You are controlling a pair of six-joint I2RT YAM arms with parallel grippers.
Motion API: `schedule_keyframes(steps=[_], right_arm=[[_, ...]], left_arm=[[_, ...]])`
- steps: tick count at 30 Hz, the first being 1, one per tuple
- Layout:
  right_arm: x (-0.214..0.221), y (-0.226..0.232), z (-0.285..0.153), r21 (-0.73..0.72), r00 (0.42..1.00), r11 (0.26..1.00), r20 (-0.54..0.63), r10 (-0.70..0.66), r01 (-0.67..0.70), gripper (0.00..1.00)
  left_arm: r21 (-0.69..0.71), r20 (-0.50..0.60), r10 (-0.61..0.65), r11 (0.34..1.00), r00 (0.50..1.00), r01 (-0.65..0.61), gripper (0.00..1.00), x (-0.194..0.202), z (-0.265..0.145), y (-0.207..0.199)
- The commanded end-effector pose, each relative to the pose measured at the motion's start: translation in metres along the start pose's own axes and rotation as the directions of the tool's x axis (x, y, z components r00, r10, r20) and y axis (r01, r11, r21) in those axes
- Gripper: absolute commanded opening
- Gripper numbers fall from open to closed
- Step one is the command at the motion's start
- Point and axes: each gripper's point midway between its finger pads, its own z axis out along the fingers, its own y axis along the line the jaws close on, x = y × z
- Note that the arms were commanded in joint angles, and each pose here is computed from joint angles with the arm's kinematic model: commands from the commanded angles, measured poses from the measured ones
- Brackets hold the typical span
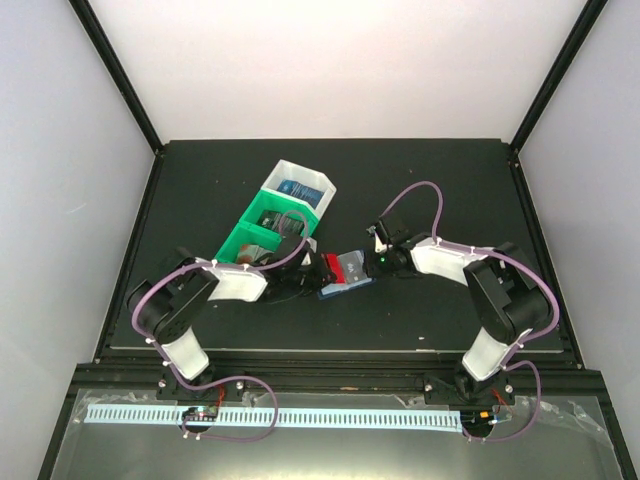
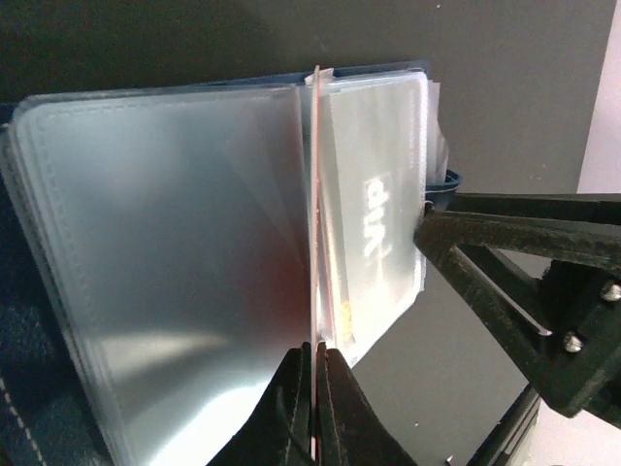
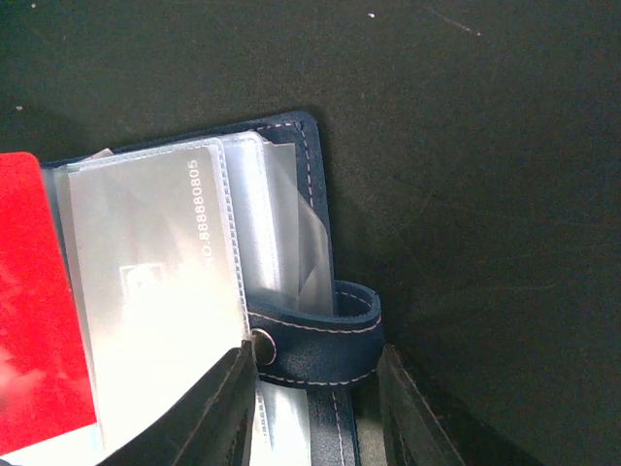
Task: Put the credit cards into the card holder
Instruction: Insert the credit card into the card holder.
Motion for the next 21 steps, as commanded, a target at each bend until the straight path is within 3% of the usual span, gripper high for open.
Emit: schedule_keyframes(steps=[1, 21], right_arm=[[0.019, -0.002, 0.010, 0.011, 0.997, 1.000, -0.073, 0.011, -0.010, 0.37], [0.045, -0.008, 0.013, 0.027, 0.984, 0.991, -0.119, 0.131, -0.129, 0.30]], left_arm=[[0.035, 0.040, -0.023, 0.999, 0.999, 0.022, 0.02, -0.003, -0.010, -0.008], [0.187, 0.082, -0.046, 0.982, 0.996, 0.030, 0.02, 0.000, -0.023, -0.023]])
